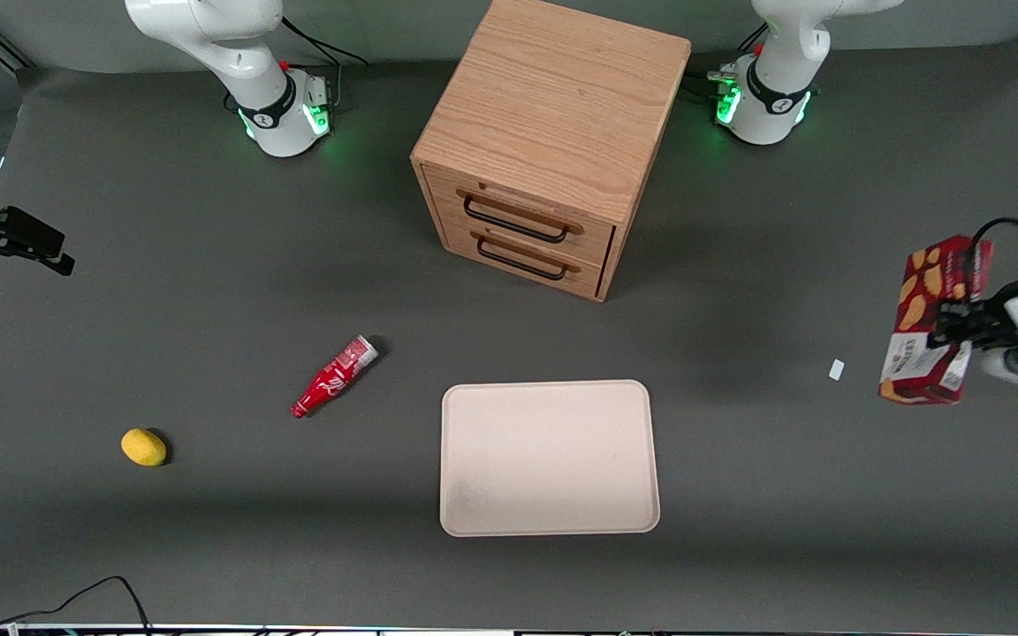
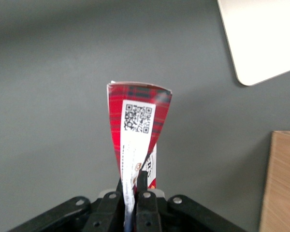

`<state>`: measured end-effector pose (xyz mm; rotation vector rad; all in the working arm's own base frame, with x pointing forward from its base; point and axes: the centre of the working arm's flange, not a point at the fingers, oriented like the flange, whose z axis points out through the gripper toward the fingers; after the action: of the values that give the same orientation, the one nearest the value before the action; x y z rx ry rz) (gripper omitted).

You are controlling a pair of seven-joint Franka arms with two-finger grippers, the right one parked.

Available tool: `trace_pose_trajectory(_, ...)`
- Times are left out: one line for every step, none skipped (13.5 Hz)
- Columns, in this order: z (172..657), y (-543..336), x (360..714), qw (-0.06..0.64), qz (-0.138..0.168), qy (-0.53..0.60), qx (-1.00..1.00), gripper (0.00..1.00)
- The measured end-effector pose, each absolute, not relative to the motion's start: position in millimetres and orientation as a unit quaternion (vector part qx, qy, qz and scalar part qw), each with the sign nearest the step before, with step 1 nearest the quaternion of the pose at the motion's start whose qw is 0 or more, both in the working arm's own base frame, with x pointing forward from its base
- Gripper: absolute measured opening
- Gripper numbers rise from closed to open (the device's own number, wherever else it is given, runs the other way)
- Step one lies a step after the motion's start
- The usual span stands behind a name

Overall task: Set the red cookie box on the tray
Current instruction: 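Lift the box and carry it over the cream tray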

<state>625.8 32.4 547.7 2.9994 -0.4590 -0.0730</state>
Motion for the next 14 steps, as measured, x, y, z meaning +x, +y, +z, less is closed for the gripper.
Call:
trace_pose_trajectory(567,25,624,0.052,-0.022,-0.146,0.988,0.09)
trace_pose_trajectory(580,9,624,0.049,-0.018,-0.14,0.989,0.09)
trace_pose_trajectory(586,-14,625,0.044,-0.016,-0.131,0.99,0.09)
trace_pose_trajectory(587,-44,626,0.04,-0.015,-0.116,0.992,0.09)
trace_pose_trajectory(586,-80,628,0.036,-0.015,-0.102,0.994,0.09)
trace_pose_trajectory(583,-118,632,0.034,-0.011,-0.088,0.996,0.09)
trace_pose_trajectory(578,-154,639,0.032,-0.006,-0.074,0.997,0.09)
trace_pose_trajectory(569,-187,647,0.031,-0.003,-0.06,0.998,0.09)
trace_pose_trajectory(555,-217,657,0.032,0.003,-0.048,0.998,0.09)
trace_pose_trajectory(534,-243,668,0.033,0.01,-0.039,0.999,0.09)
trace_pose_trajectory(511,-266,677,0.031,0.02,-0.032,0.999,0.09)
trace_pose_trajectory(485,-288,685,0.025,0.032,-0.026,0.999,0.09)
trace_pose_trajectory(460,-306,690,0.019,0.041,-0.02,0.999,0.09)
trace_pose_trajectory(437,-320,694,0.016,0.047,-0.014,0.999,0.09)
